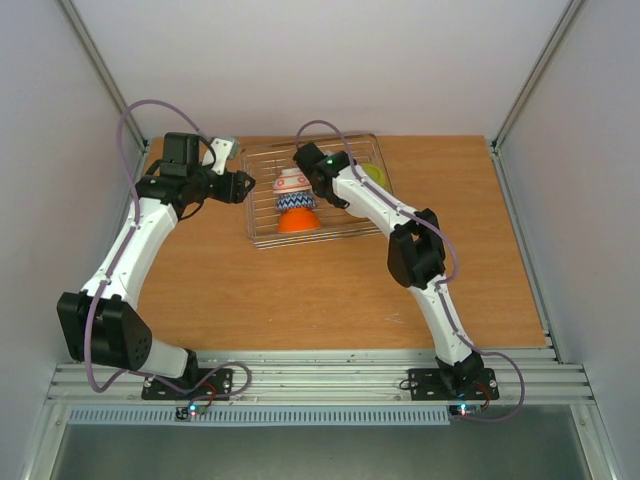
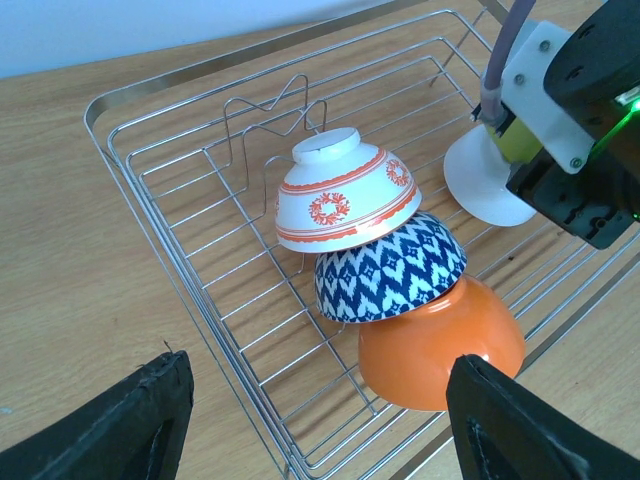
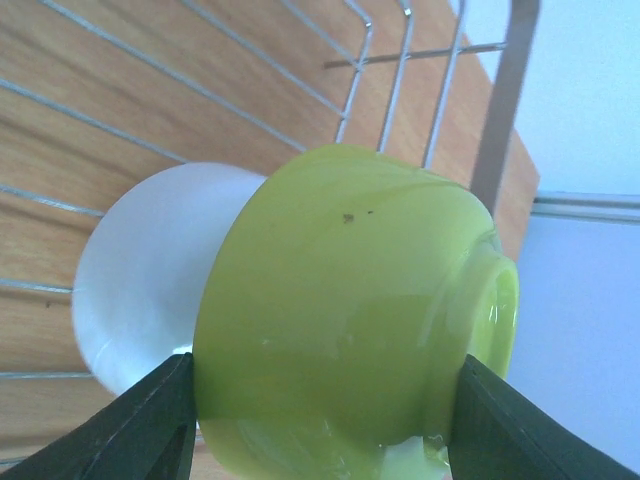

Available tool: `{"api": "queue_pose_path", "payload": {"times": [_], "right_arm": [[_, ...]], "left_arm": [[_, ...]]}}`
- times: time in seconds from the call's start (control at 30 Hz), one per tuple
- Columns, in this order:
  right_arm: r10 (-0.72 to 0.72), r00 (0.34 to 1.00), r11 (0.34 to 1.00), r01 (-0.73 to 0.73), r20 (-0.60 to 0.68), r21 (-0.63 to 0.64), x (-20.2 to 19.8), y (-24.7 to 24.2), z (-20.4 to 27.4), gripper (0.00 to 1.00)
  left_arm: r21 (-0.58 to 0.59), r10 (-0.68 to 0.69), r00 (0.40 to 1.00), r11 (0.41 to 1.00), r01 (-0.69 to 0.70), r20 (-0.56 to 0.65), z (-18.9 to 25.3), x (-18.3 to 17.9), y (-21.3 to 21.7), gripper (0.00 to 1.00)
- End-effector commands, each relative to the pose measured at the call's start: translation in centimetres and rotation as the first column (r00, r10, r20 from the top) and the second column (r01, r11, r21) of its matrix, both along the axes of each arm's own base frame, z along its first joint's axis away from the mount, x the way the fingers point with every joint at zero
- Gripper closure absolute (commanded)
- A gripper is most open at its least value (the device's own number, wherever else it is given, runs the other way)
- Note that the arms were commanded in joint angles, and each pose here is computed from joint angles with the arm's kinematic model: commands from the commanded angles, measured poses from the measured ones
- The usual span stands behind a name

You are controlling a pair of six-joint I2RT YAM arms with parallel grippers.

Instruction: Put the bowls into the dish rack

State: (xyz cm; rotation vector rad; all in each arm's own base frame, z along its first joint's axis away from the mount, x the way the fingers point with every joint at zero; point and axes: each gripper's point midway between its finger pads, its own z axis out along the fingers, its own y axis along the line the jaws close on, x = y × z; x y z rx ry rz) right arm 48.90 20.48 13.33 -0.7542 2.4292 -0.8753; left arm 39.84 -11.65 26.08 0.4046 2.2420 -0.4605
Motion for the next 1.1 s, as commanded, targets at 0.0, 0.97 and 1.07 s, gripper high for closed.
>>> {"api": "queue_pose_path", "payload": {"times": [0.0, 0.97, 1.07], "right_arm": [[-0.002, 0.99, 0.999, 0.009, 0.144, -0.043, 1.4, -0.7, 4.7, 0.9], [0.141, 0.983, 0.985, -0.151, 0.117, 0.078, 7.1, 5.9, -3.9, 0.89], [0.143, 0.985, 0.987, -0.149, 0.099, 0.061, 7.2, 5.6, -5.0, 0.87]], "left_arm": [[-0.009, -0.017, 0.998, 1.0, 0.017, 0.059, 1.3, 0.1, -0.3, 0.29], [0.004, -0.01, 0.999, 1.0, 0.009, 0.052, 0.9, 0.3, -0.1, 0.29], [0.001, -0.012, 0.999, 1.0, 0.012, 0.044, 0.7, 0.3, -0.1, 0.29]]}}
